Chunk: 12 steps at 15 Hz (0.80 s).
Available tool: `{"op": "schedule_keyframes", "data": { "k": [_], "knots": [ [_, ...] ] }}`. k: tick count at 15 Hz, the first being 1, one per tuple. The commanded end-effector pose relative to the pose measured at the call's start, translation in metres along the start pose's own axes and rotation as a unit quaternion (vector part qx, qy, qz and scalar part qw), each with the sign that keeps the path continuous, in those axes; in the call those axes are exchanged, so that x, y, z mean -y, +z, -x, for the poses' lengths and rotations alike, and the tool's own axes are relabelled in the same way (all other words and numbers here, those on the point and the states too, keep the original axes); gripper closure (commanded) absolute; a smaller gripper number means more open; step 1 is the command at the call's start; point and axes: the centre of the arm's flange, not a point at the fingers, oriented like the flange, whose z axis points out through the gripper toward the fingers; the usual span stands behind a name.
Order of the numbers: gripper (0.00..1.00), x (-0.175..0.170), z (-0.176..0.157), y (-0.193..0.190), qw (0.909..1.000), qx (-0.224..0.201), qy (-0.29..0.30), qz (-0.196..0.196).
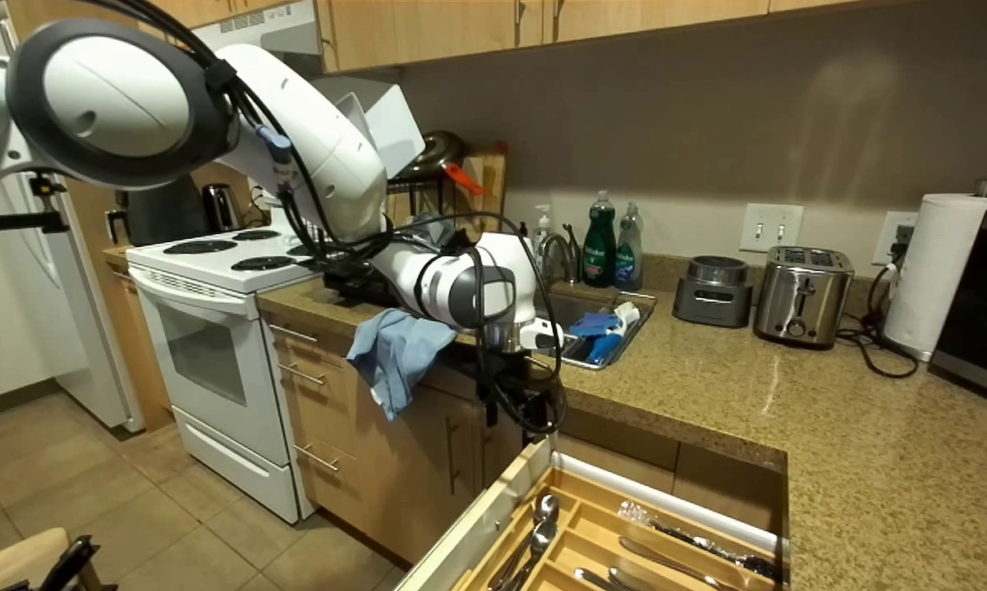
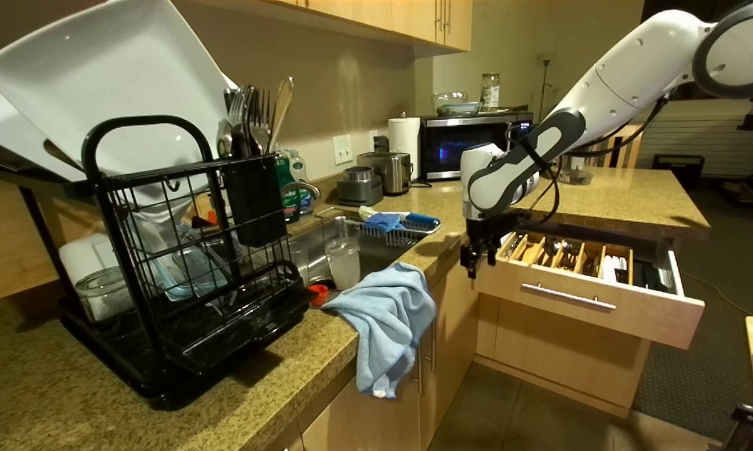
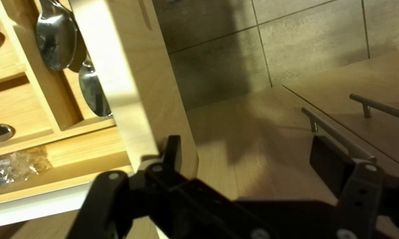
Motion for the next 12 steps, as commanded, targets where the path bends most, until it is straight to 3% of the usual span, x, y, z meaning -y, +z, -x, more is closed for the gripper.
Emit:
{"op": "schedule_keyframes", "data": {
  "k": [1,12],
  "knots": [
    [0.0,0.005,0.006,0.001,1.0,0.002,-0.005,-0.001],
    [0.0,0.015,0.115,0.005,0.9961,0.016,-0.087,-0.002]
  ]
}}
